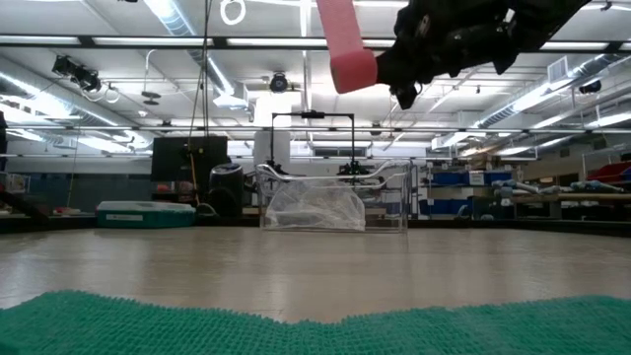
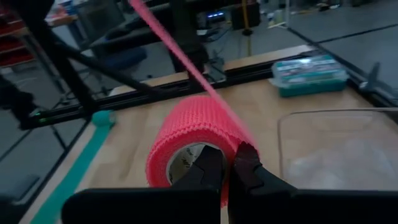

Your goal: Roll bandage

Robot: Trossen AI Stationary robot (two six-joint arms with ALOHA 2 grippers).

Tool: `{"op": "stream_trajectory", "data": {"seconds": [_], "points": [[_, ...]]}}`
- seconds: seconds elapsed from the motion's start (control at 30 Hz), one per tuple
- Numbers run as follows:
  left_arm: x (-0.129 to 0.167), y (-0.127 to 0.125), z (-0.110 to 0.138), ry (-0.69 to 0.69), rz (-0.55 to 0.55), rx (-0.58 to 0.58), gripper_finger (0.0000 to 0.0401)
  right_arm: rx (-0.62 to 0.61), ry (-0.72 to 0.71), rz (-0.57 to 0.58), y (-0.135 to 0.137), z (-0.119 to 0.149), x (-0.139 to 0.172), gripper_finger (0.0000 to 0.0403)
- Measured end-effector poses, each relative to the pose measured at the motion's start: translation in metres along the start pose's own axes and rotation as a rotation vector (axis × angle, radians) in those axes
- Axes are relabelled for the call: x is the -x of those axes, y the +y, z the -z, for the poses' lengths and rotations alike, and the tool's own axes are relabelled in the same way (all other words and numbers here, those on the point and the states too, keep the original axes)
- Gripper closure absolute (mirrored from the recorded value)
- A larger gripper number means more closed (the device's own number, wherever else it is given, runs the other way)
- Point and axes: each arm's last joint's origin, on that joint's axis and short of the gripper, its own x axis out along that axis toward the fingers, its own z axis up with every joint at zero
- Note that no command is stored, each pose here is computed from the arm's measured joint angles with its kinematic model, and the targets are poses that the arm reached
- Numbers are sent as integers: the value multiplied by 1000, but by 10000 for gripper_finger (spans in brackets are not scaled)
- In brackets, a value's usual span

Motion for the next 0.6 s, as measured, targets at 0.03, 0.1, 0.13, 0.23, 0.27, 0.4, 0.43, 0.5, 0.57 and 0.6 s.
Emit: {"op": "stream_trajectory", "data": {"seconds": [0.03, 0.1, 0.13, 0.23, 0.27, 0.4, 0.43, 0.5, 0.57, 0.6], "points": [[0, -1, 1, -3, 25, 9, 391, 0, -2, 13, 0, 0, 0, 403], [0, -4, 2, -3, 62, 38, 391, 1, -9, 37, -1, 0, 0, 403], [0, -5, 2, -2, 79, 48, 391, 2, -14, 45, -1, -1, 0, 403], [0, -7, 5, 16, 117, 89, 391, 5, -26, 49, -2, -2, 0, 403], [1, -8, 6, 26, 127, 94, 391, 6, -32, 51, -3, -3, 1, 403], [2, -15, 7, 64, 172, 91, 391, 3, -41, 36, -8, -5, 3, 403], [3, -16, 7, 67, 181, 90, 391, -4, -40, 24, -10, -5, 3, 403], [3, -19, 5, 63, 192, 87, 391, -18, -39, 3, -15, -6, 5, 403], [4, -22, 2, 55, 200, 89, 391, -27, -39, -5, -19, -6, 7, 403], [4, -23, 2, 52, 203, 90, 391, -33, -40, -7, -21, -7, 8, 403]]}}
